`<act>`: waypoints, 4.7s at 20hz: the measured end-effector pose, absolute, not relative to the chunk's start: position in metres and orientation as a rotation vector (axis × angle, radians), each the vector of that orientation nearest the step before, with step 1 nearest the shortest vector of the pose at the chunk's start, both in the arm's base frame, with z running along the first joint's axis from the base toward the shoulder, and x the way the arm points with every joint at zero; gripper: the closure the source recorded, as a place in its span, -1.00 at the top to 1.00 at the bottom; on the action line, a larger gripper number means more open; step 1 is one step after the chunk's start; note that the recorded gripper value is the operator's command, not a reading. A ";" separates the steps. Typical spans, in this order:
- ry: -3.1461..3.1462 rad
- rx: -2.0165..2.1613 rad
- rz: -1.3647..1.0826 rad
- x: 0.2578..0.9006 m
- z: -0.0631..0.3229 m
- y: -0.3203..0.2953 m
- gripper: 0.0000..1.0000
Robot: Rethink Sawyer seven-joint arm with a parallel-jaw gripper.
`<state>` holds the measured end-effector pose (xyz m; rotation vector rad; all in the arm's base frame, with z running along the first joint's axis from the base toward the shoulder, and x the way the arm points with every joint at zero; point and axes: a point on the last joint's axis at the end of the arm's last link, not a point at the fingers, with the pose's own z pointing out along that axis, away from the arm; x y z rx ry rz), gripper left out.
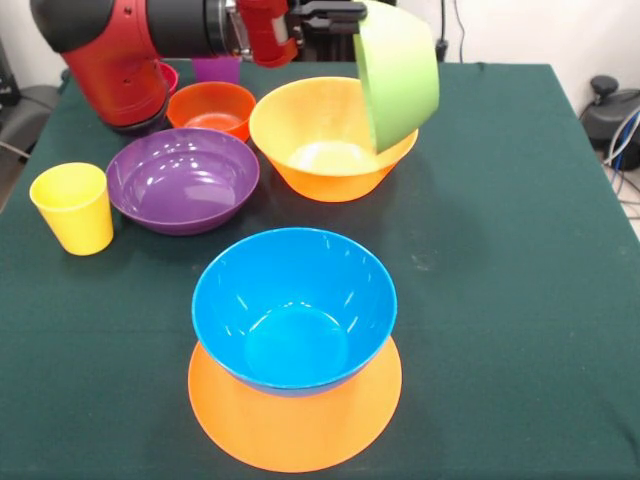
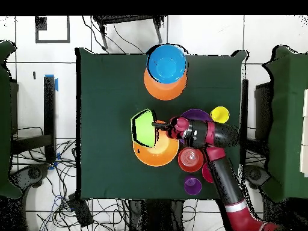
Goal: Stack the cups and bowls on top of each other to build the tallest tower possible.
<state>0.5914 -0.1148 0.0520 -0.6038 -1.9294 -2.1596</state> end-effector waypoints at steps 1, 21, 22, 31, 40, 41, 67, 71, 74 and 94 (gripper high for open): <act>-1.929 -0.602 -2.161 0.592 0.051 -0.117 -1.00; -1.881 -0.580 -2.115 0.593 0.029 -0.140 -1.00; -1.878 -0.581 -2.113 0.591 0.028 -0.142 -1.00; -1.865 -0.582 -2.095 0.580 0.022 -0.153 -1.00; -1.856 -0.566 -2.067 0.567 0.017 -0.162 -1.00; -1.855 -0.568 -2.060 0.565 0.016 -0.164 -1.00; -1.864 -0.522 -2.052 0.538 -0.017 -0.184 -1.00; -1.859 -0.533 -2.048 0.538 -0.022 -0.184 -1.00; -1.848 -0.530 -2.048 0.539 -0.022 -0.184 -1.00; -1.767 -0.443 -2.044 0.536 -0.020 -0.187 -1.00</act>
